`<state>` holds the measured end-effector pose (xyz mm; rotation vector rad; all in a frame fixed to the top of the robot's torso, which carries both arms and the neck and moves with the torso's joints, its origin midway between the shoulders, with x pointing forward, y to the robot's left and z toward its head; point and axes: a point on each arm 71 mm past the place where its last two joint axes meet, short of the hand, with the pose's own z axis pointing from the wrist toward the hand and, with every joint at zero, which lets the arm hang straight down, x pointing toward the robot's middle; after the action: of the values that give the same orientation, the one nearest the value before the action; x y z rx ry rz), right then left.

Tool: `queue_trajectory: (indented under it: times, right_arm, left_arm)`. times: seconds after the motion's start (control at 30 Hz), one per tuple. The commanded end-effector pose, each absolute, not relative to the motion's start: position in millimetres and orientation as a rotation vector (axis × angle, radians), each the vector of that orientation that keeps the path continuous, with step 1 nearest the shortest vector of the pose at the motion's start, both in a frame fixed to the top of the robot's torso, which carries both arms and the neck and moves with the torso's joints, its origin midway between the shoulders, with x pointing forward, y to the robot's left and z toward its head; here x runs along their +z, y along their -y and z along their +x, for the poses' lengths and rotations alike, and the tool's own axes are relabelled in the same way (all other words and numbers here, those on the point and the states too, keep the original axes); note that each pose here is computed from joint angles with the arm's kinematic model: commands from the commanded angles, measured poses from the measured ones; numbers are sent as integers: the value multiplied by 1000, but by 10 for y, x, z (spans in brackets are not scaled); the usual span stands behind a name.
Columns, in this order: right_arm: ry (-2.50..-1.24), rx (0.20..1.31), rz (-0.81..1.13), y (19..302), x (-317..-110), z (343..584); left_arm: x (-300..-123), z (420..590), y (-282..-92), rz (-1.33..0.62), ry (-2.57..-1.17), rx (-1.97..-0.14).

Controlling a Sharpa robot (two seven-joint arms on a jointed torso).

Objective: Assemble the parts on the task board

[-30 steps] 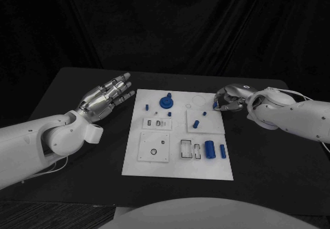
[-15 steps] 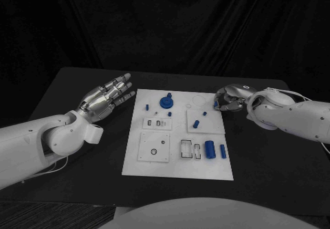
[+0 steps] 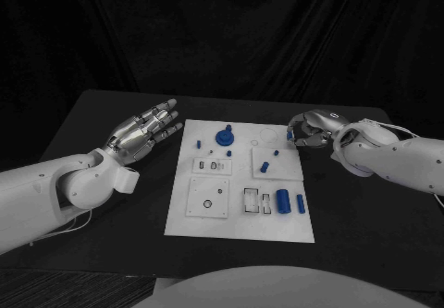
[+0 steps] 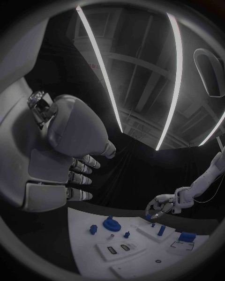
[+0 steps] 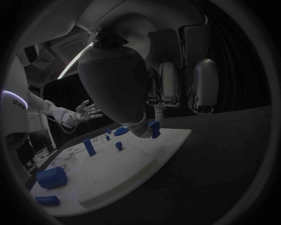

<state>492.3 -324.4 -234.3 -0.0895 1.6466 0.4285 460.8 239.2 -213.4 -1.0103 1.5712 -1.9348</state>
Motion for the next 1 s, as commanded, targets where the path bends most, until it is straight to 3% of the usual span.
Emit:
queue_trajectory:
  times: [0.03, 0.47, 0.67, 1.0]
  right_arm:
    - [-1560, 463, -67, 3164, -2237, 4885]
    - [-1554, 677, -125, 2373, -2054, 4677]
    - [-1589, 753, -170, 1962, -2101, 4658]
    - [-1680, 780, -204, 1614, -2266, 4663]
  left_arm:
    - [-2128, 4599, -2379, -1006, -1566, -1953]
    - [-2133, 4606, -2345, -1004, -1573, -1955]
    - [-2134, 4608, -2334, -1004, -1575, -1957]
    - [-2137, 4614, -2299, -1000, -1579, -1964]
